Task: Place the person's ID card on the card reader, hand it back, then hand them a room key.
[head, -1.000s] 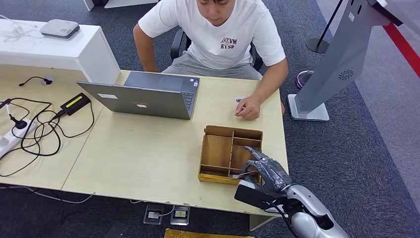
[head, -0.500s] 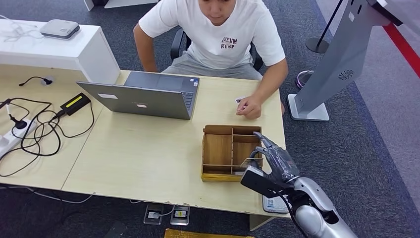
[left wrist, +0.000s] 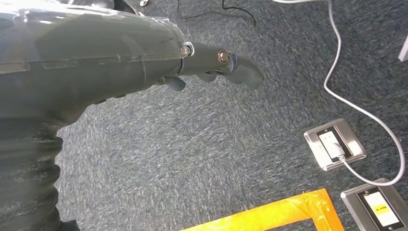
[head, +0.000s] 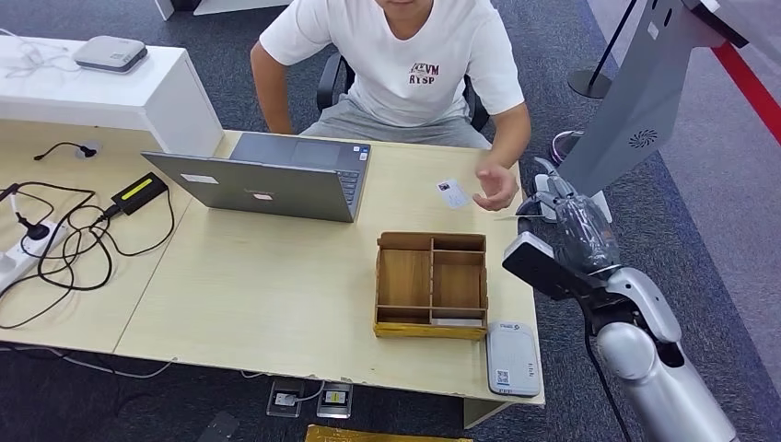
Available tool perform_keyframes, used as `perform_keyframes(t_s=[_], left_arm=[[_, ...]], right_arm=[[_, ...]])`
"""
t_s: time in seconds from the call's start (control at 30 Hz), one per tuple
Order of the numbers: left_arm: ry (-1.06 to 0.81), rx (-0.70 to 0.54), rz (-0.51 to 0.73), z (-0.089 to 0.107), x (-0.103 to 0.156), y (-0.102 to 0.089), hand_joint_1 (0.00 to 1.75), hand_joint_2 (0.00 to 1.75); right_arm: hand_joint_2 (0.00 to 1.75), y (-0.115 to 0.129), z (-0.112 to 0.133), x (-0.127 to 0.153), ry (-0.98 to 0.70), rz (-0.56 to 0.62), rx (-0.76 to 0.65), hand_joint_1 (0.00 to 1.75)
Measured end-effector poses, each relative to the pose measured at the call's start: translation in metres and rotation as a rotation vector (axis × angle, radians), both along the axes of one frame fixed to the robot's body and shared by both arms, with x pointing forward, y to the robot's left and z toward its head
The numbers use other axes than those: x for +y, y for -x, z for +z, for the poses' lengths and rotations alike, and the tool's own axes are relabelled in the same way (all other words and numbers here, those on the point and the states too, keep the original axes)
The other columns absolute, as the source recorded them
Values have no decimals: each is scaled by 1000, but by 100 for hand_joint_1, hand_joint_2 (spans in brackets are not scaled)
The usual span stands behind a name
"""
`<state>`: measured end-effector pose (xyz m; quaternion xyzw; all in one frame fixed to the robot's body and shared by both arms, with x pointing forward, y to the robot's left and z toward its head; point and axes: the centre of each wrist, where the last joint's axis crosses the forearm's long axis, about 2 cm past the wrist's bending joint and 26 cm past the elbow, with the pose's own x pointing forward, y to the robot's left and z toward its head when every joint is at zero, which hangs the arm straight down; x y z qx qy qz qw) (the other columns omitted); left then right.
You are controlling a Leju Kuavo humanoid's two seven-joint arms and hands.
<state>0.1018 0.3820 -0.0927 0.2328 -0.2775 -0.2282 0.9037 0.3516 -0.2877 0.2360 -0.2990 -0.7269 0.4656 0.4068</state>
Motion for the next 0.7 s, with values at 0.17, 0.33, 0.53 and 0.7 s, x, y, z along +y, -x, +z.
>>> perform_keyframes(t_s=[0.17, 0.33, 0.53, 0.7], left_arm=[[-4, -4, -17, 0, -2, -1, 0, 175], [-1, -7, -48, 1, -3, -7, 0, 175], [-2, -8, -80, 3, -3, -16, 0, 175], [-5, -7, -89, 4, -3, -19, 0, 175]], right_arm=[[175, -11, 21, -4, 0, 10, -56, 175], [175, -32, 35, -5, -18, 32, -70, 175], [175, -64, 29, -3, -29, 39, -48, 175], [175, -83, 19, -1, -28, 15, -4, 172]])
